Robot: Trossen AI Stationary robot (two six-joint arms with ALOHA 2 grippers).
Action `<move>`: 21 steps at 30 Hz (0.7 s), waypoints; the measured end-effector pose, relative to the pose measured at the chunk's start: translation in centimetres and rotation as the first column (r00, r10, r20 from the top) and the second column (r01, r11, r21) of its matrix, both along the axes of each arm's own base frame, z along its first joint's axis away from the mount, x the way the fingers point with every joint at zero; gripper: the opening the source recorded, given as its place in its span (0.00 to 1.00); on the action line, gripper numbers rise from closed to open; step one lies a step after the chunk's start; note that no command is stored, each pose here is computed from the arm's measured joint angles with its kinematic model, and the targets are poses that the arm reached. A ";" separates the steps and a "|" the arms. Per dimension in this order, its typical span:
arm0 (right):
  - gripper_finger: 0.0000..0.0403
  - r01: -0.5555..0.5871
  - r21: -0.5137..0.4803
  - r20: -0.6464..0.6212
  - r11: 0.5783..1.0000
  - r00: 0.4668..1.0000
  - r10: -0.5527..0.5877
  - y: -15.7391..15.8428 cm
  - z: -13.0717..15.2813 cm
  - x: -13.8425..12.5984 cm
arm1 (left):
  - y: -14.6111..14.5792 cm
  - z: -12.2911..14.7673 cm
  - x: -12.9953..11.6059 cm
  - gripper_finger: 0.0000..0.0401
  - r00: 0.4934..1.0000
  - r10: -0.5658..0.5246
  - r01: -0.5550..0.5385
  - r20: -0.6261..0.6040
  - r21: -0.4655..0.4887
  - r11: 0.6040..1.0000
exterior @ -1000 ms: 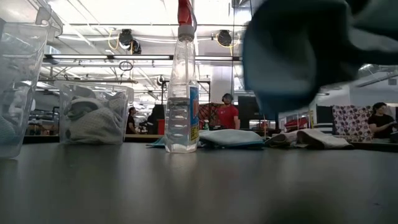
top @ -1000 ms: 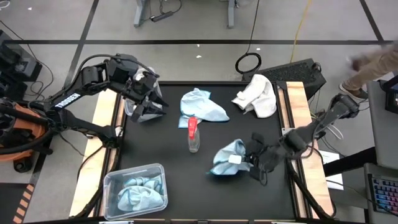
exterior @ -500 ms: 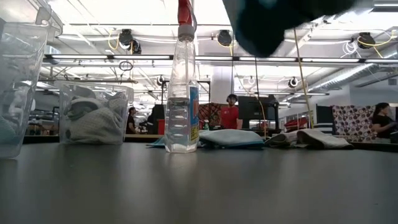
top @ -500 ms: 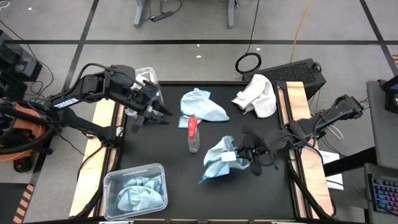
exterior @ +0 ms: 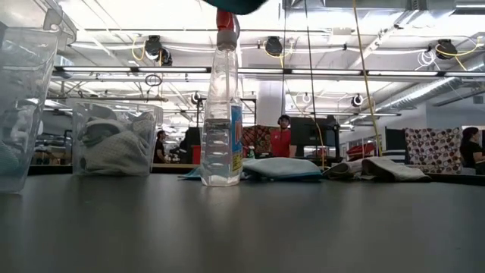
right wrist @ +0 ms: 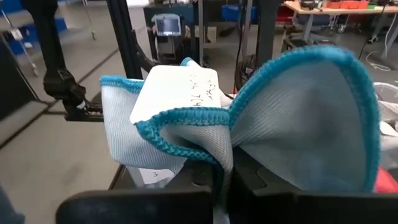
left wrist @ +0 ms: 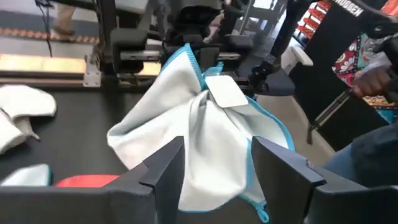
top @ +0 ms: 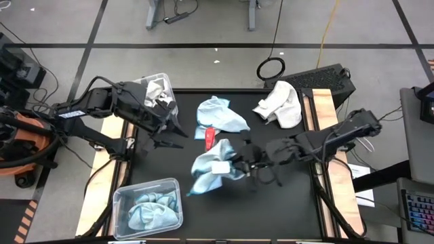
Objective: Sort microfiber towel by color & place in baskets
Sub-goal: Put the blue towel into the bottom transparent bin
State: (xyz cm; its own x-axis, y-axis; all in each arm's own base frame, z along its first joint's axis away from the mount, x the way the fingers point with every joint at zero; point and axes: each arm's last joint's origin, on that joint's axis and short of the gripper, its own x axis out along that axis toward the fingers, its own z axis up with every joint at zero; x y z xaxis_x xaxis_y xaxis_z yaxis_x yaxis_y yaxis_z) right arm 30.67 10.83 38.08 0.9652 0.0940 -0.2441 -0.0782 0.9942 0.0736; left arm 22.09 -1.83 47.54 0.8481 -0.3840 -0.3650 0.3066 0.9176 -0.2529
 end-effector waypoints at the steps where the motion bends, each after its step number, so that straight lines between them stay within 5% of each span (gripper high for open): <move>1: 0.00 0.001 -0.007 -0.011 1.000 1.000 -0.001 0.2 0.3 0.7 | -0.1 -0.1 0.0 0.50 1.000 0.003 -0.003 -0.013 -0.014 1.000; 12: 0.00 0.026 -0.181 0.011 0.983 1.000 -0.024 2.2 4.3 6.3 | -1.9 -0.4 -0.4 0.83 0.995 -0.048 0.040 -0.086 -0.088 0.995; 21: 0.01 0.050 -0.284 0.076 0.957 0.997 -0.029 2.9 6.5 8.5 | -3.8 -1.6 1.3 0.90 0.981 -0.100 0.081 -0.168 -0.118 0.990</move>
